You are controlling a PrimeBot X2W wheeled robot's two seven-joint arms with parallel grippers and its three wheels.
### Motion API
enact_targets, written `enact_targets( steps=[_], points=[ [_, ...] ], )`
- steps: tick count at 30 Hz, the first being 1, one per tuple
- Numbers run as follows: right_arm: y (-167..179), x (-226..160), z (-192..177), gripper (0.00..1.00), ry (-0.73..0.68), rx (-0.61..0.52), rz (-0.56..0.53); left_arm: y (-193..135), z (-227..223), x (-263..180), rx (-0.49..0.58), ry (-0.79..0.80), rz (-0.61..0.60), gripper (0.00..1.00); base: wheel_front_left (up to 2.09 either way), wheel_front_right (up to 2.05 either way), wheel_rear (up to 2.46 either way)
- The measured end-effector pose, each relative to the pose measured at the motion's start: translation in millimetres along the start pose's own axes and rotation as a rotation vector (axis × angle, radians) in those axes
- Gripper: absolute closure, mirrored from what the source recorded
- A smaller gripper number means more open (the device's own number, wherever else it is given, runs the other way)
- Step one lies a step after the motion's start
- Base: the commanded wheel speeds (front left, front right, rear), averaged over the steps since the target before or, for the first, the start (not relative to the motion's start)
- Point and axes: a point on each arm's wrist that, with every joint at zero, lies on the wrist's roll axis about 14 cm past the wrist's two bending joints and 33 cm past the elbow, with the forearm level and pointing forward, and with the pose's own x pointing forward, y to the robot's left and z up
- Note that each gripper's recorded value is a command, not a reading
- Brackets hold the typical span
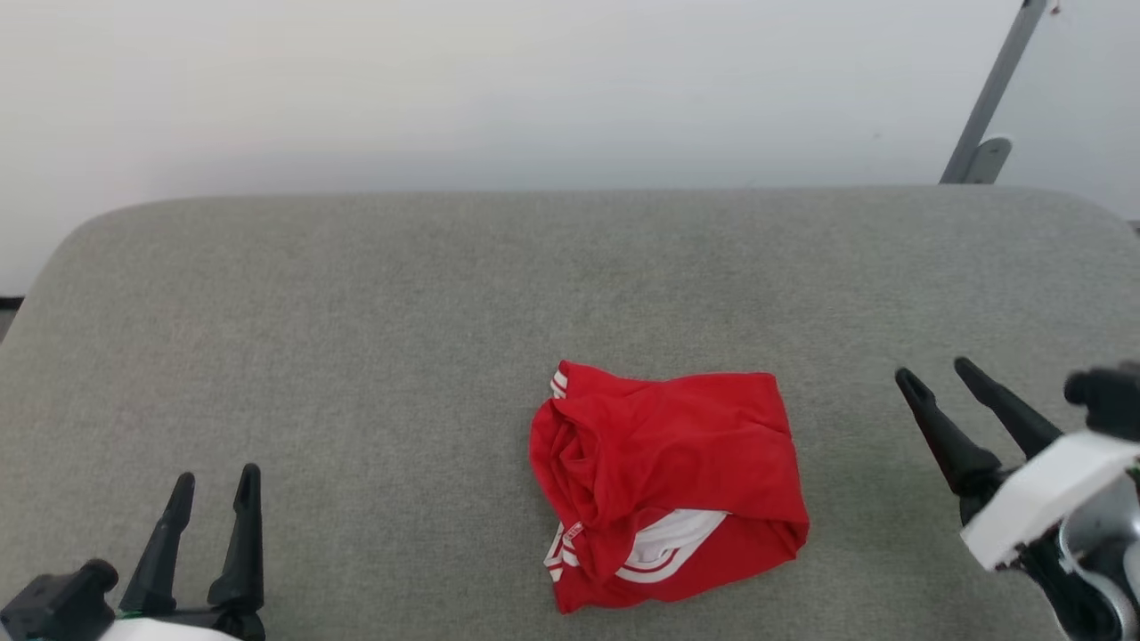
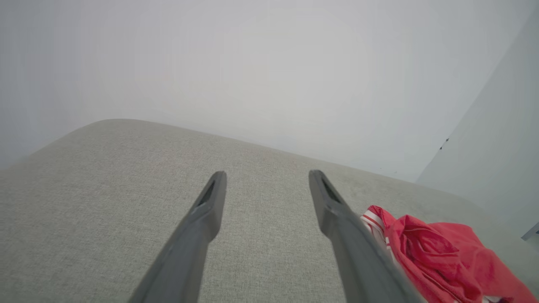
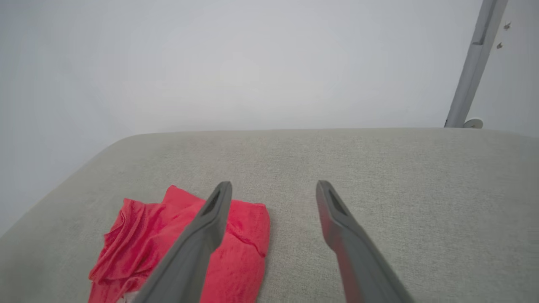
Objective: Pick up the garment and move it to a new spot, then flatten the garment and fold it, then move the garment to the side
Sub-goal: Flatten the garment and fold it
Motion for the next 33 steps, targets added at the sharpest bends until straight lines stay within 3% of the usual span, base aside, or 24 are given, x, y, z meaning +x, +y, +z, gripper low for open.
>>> enact_targets(
  steps=[14,33],
  points=[
    [-36,-44,-6,0.0,-0.186,-0.064,-0.149,6,-2,-11,0.058,0.014,0.002,0.0,0.0,0.0,0.0],
    [-39,-57,-34,0.0,-0.181,-0.037,-0.184,20,-1,-28,0.048,0.004,0.06,0.0,0.0,0.0,0.0]
  ],
)
